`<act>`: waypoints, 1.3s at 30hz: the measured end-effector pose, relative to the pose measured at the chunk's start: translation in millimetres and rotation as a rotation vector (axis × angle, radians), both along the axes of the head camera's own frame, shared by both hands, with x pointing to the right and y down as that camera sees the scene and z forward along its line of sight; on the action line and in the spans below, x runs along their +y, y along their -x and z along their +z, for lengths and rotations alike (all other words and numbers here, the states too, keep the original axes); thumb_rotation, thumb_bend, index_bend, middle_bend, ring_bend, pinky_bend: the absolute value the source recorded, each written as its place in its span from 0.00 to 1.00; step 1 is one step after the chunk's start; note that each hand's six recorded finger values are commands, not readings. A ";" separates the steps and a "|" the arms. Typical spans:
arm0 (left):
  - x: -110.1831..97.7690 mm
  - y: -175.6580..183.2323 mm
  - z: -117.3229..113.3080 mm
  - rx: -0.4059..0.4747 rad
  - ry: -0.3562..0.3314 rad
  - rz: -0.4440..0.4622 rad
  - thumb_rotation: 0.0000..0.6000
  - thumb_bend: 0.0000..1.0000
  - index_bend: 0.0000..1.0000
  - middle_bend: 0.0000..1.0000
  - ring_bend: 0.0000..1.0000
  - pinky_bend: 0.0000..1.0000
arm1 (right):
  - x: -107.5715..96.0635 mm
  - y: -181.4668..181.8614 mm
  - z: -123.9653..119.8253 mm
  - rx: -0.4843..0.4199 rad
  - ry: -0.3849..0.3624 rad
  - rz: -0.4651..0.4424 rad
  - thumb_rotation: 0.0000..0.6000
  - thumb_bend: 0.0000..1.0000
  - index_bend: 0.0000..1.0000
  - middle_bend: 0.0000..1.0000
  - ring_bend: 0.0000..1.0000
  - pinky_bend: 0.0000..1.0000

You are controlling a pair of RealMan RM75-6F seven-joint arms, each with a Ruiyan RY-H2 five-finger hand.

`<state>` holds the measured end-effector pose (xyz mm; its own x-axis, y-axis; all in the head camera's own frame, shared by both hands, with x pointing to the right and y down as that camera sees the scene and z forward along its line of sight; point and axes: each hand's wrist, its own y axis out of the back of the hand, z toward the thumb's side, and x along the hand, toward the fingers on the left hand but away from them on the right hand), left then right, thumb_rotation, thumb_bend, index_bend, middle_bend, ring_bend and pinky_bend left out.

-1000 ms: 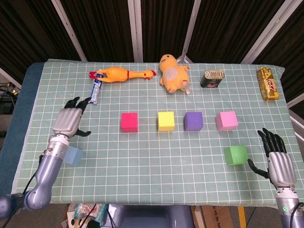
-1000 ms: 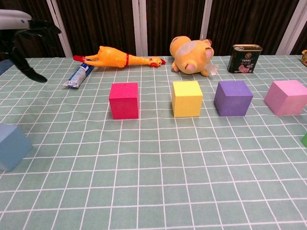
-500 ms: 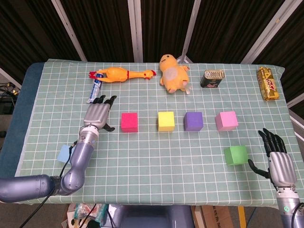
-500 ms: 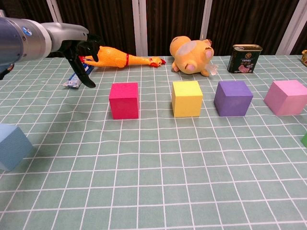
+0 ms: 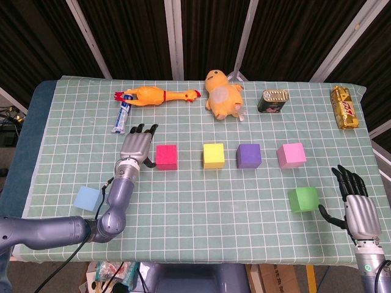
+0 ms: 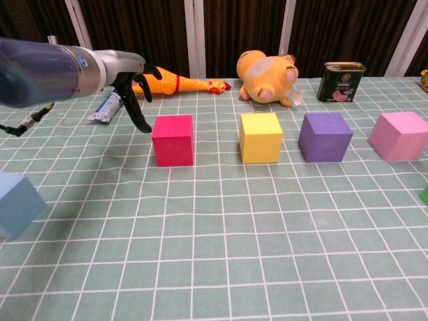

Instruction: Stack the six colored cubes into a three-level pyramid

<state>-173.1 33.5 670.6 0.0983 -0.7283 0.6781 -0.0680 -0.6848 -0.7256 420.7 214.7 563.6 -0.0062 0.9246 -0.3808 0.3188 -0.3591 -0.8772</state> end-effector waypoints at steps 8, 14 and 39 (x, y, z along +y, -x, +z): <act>4.0 -10.6 9.5 -0.003 0.014 0.020 1.00 0.13 0.00 0.25 0.02 0.09 | 0.2 0.0 1.0 0.000 0.008 0.001 1.00 0.33 0.00 0.00 0.00 0.00; 5.3 -17.5 16.1 -0.006 0.019 0.034 1.00 0.14 0.00 0.26 0.02 0.09 | 0.2 0.6 1.5 -0.003 0.011 0.000 1.00 0.33 0.00 0.00 0.00 0.00; 6.1 -39.3 26.4 0.012 -0.019 0.069 1.00 0.29 0.00 0.36 0.04 0.09 | 0.1 1.1 2.9 -0.014 0.023 0.004 1.00 0.33 0.00 0.00 0.00 0.00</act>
